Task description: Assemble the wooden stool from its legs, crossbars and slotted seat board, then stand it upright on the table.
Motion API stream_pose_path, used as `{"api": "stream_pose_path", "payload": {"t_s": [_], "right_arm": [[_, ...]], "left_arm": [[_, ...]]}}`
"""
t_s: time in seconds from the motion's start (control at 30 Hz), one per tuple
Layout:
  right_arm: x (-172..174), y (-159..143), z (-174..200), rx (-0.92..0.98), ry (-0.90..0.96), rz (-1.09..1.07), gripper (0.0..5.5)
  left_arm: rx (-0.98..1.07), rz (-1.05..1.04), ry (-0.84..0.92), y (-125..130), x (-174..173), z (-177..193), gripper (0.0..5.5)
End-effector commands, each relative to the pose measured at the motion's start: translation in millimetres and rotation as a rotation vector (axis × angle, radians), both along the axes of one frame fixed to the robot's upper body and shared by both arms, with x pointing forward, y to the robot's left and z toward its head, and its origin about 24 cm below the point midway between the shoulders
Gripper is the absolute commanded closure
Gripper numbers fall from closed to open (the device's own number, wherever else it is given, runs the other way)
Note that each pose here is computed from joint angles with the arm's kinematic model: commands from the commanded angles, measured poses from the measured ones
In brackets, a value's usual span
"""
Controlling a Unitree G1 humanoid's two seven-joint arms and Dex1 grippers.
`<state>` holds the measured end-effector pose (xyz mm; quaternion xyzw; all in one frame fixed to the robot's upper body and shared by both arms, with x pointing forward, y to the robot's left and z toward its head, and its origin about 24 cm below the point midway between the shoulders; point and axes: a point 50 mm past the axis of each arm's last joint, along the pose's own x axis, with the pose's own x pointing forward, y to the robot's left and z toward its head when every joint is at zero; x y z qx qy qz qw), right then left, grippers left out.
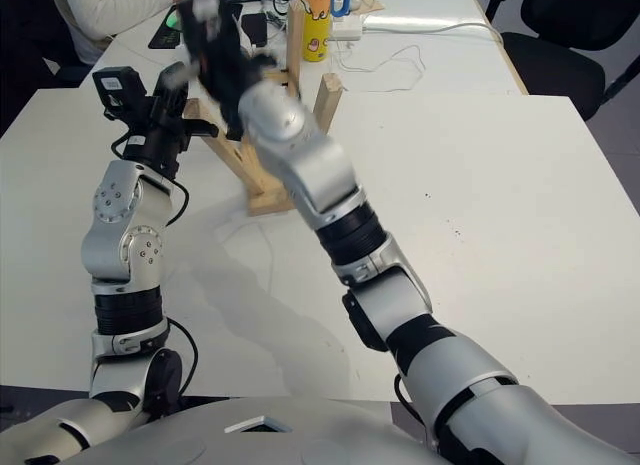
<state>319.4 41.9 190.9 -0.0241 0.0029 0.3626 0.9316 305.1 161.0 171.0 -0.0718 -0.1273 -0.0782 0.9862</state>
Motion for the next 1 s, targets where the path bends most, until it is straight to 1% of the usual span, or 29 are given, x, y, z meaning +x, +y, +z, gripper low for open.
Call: {"api": "stream_pose_path", "payload": {"t_s": [0.03,0.1,0.17,0.23,0.33,0.4,0.47,0.53,0.63,0.7,0.73,0.8,0.87,0.9,0.93,0.97,1.0], "right_arm": [[-19,-15,-126,-0.223,0.592,0.002,5.47],[-18,-12,-117,-0.150,0.597,0.034,5.47],[-13,-4,-90,-0.012,0.479,0.041,5.47],[-6,-2,-56,0.181,0.347,0.022,5.47],[1,-14,-12,0.426,0.172,-0.021,5.47],[3,-24,11,0.542,0.077,-0.039,5.47],[5,-32,28,0.589,0.004,-0.061,5.47],[7,-37,42,0.571,-0.082,-0.088,5.47],[4,-40,73,0.568,-0.221,-0.096,5.47],[2,-38,83,0.560,-0.260,-0.095,5.47],[3,-34,81,0.532,-0.259,-0.089,5.47],[10,-22,55,0.390,-0.168,-0.079,5.47],[17,-11,-9,0.080,0.056,-0.084,5.47],[16,-12,-43,-0.063,0.174,-0.080,5.47],[11,-18,-84,-0.177,0.324,-0.096,5.47],[4,-27,-120,-0.281,0.423,-0.099,5.47],[-7,-30,-143,-0.344,0.489,-0.029,5.47]], "left_arm": [[-0.004,0.004,-0.016,-1,-5,6,5.50],[-0.006,0.013,-0.014,0,-6,6,5.50],[-0.009,0.017,-0.011,0,-6,5,5.50],[-0.011,0.018,-0.010,0,-6,5,5.50],[-0.012,0.022,-0.009,0,-6,5,5.50],[-0.014,0.023,-0.008,0,-5,5,5.50],[-0.015,0.025,-0.009,0,-6,6,5.50],[-0.016,0.027,-0.009,1,-6,5,5.50],[-0.017,0.028,-0.008,1,-7,5,5.50],[-0.018,0.029,-0.008,1,-6,5,5.50],[-0.018,0.029,-0.009,1,-6,6,5.50],[-0.020,0.028,-0.013,0,-6,7,5.50],[-0.022,0.027,-0.020,0,-6,9,5.50],[-0.024,0.026,-0.023,0,-6,11,5.50],[-0.026,0.028,-0.029,0,-7,12,5.50],[-0.029,0.028,-0.036,0,-8,14,5.50],[-0.031,0.028,-0.040,-1,-8,16,5.50]]}}
